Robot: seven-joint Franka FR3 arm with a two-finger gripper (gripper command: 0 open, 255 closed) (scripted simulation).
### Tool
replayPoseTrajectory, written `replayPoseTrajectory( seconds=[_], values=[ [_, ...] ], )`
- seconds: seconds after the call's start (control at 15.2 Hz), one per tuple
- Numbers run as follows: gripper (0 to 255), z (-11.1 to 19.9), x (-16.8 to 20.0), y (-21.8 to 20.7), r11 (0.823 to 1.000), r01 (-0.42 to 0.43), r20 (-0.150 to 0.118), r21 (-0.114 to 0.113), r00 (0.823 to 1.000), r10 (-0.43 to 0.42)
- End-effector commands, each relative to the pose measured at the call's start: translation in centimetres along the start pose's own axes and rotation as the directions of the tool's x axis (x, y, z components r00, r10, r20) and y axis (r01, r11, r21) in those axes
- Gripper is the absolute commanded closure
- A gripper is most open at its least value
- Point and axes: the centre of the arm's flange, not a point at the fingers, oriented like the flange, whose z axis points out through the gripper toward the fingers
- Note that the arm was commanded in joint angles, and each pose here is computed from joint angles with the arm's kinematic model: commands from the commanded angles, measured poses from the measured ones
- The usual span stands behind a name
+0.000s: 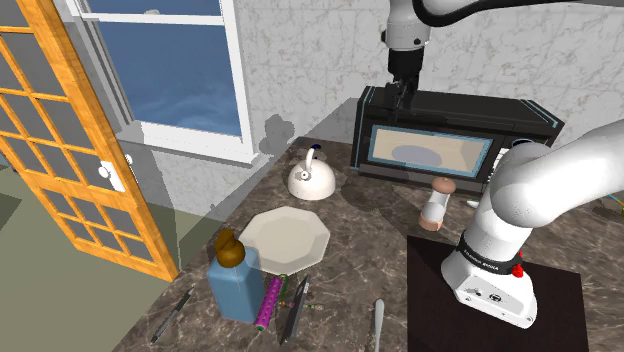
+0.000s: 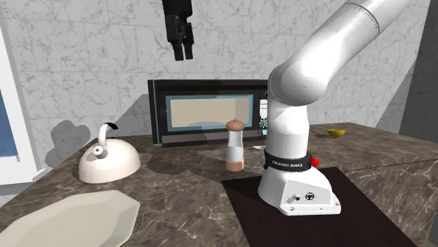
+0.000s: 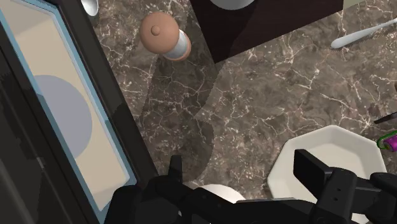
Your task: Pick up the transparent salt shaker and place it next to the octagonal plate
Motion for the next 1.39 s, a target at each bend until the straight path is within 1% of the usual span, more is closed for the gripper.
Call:
replayPoseTrajectory(
  seconds=[0.0, 0.33, 0.66, 0.92, 1.25, 1.32],
  values=[
    [0, 0.0, 0.0, 0.0, 1.0, 0.0, 0.0, 0.0, 1.0, 0.0],
    [0, 5.0, -3.2, 4.6, 0.996, 0.003, -0.009, 0.09, 1.0, -0.002],
    [0, 10.4, -6.3, 8.7, 0.984, 0.006, -0.018, 0.179, 1.0, -0.003],
    [0, 15.0, -8.7, 11.6, 0.968, 0.01, -0.026, 0.249, 1.0, -0.003],
    [0, 21.1, -11.7, 14.8, 0.942, 0.015, -0.035, 0.335, 0.999, -0.003],
    [0, 21.8, -12.0, 15.1, 0.939, 0.015, -0.036, 0.344, 0.999, -0.003]
  ],
)
